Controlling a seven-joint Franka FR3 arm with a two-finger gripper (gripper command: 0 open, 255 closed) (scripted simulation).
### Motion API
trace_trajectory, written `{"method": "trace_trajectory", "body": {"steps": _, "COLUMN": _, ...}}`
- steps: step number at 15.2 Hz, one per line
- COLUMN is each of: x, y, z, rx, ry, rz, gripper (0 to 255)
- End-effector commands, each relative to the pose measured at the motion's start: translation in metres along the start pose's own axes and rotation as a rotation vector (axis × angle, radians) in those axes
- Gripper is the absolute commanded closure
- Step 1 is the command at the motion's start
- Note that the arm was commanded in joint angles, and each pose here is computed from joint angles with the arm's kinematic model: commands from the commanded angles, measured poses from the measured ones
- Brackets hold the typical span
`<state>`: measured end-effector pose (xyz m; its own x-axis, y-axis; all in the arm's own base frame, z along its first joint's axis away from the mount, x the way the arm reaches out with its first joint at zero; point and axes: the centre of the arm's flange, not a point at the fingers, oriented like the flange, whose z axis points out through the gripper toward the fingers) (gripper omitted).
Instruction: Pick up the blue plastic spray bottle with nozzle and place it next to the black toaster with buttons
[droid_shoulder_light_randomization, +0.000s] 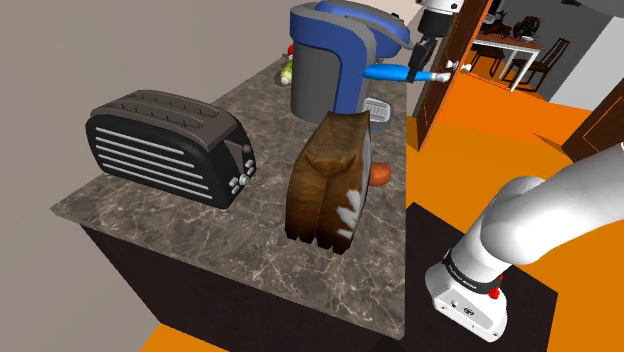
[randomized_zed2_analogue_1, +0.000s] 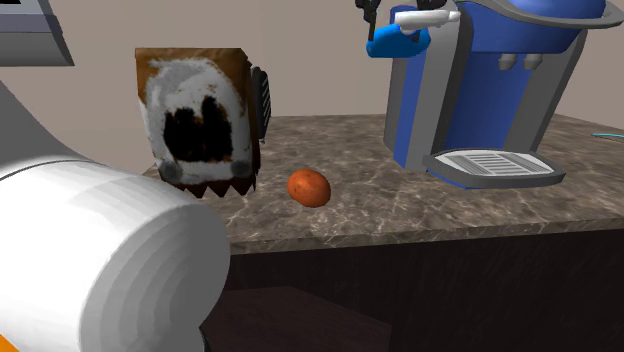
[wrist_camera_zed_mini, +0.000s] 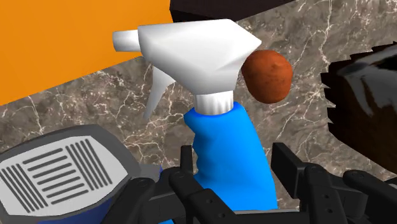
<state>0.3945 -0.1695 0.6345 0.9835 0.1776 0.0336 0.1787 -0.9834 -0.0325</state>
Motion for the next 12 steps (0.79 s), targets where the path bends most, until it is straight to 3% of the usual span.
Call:
{"method": "trace_trajectory", "body": {"steps": 1, "x": 0.02, "y": -0.021, "z": -0.001, "rx": 0.0, "ry": 0.001, "rz": 0.001, "gripper": 255}}
{"method": "trace_trajectory", "body": {"steps": 12, "x": 0.124, "y": -0.123, "z": 0.005, "rx": 0.0, "ry": 0.001, "rz": 0.001, "gripper": 255}}
